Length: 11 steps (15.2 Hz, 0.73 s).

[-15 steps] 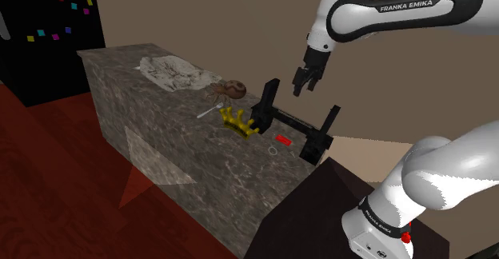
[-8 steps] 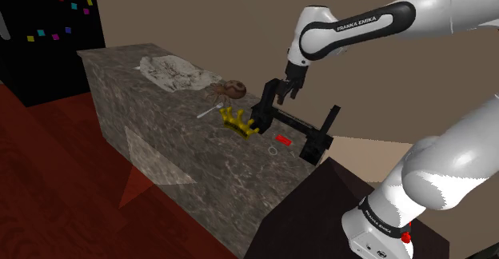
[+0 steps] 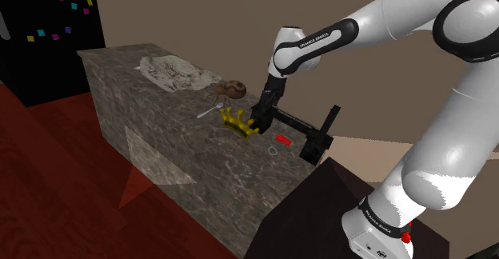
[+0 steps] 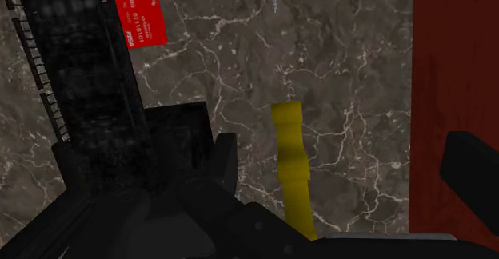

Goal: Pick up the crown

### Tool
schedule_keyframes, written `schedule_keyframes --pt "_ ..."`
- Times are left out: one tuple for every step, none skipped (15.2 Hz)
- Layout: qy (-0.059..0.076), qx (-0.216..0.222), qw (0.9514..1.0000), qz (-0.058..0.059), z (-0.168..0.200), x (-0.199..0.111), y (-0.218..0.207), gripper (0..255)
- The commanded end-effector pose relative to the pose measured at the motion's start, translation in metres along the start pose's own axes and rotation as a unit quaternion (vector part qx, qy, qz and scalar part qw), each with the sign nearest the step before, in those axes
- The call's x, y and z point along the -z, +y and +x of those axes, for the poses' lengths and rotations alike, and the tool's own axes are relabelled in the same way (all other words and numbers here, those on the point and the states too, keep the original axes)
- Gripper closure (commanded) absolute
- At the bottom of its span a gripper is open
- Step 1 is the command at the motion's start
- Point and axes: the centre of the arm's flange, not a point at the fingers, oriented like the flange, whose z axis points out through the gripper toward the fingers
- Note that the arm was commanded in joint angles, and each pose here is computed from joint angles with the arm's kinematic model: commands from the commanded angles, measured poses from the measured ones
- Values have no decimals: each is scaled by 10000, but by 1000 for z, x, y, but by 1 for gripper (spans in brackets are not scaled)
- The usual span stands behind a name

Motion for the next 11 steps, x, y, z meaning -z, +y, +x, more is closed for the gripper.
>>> schedule_keyframes --pt "-7 87 10000 18 19 -19 3 0" --pt "-10 129 9999 27 28 -28 4 0" --pt "-14 172 9998 36 37 -38 5 0" --pt "-17 214 9998 45 47 -48 6 0" --pt "-21 256 9997 54 56 -57 7 0" --pt "-25 298 9995 63 65 -67 8 0" --pt "-28 340 9994 72 74 -77 8 0" --pt "-32 383 9992 80 83 -86 9 0" --pt "-36 425 9991 89 92 -96 9 0" --pt "-39 467 9989 98 101 -106 9 0" --pt "-43 509 9986 107 110 -115 9 0"
